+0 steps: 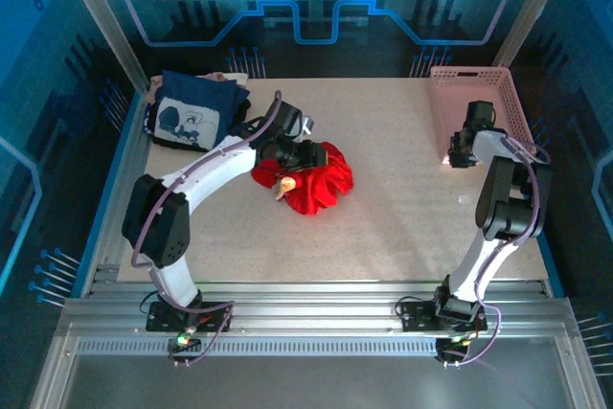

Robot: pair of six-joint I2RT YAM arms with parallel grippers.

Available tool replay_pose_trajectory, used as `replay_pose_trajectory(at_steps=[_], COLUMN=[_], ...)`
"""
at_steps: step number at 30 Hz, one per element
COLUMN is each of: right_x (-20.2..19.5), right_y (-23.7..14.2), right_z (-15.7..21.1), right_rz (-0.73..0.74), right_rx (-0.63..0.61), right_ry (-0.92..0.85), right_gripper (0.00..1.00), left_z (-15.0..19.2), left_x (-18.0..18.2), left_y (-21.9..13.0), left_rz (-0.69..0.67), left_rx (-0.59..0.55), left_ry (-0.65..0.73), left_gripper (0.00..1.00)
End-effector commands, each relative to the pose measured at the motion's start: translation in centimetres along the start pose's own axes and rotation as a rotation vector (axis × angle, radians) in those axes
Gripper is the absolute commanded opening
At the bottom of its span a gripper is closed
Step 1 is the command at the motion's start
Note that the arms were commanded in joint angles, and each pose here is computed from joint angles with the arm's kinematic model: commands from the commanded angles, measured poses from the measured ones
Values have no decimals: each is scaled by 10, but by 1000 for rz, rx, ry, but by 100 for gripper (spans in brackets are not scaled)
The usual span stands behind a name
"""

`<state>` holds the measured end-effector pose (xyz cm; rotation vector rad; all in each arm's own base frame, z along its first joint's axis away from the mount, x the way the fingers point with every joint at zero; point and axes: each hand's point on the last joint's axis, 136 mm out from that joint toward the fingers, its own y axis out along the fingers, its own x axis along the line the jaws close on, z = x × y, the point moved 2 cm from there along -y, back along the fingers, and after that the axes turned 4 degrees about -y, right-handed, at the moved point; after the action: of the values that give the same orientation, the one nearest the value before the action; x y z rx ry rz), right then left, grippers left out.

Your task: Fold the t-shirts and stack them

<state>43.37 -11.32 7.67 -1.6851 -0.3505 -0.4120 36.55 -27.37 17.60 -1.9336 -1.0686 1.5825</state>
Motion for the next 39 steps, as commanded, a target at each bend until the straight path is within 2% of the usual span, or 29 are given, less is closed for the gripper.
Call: replay_pose_trajectory(at_steps=[1, 4, 5, 6, 9, 12, 14, 18, 25, 29, 35, 39], right_x=[4, 15, 19, 21, 20, 3, -13, -47, -60, -57, -57, -45], right_y=[6, -11, -20, -28, -59, -88, -106, -127, -156, -169, -154, -146], right_z=[8, 18, 24, 30, 56, 93, 121, 166, 259, 303, 336, 347], right_rz=[-12, -81, -105, -125, -187, -210, -225, -223, -541, -662, -638, -636], right_rx=[62, 95, 110, 124, 182, 263, 316, 395, 564, 631, 674, 644], right_ry=[-20, -119, -169, -216, -382, -556, -691, -963, -1350, -1498, -1591, -1617], right_gripper=[63, 85, 96, 100, 100, 100, 100, 100, 95, 91, 81, 75], left_z=[-19, -31, -34, -36, -33, -22, -13, 2, 16, 22, 19, 8], left_x=[-17, -7, -2, 4, 36, 75, 98, 121, 137, 160, 185, 193], left_y=[-29, -72, -88, -100, -129, -137, -134, -116, -83, -66, -41, -27], left_rz=[68, 40, 31, 20, -54, -89, -88, -46, 32, -31, -86, -91], left_rx=[-69, -131, -155, -174, -208, -210, -202, -159, -113, -87, -78, -84], left_ry=[-22, -55, -70, -81, -139, -220, -261, -302, -338, -402, -474, -494], left_gripper=[98, 99, 99, 99, 99, 99, 99, 98, 90, 83, 76, 73])
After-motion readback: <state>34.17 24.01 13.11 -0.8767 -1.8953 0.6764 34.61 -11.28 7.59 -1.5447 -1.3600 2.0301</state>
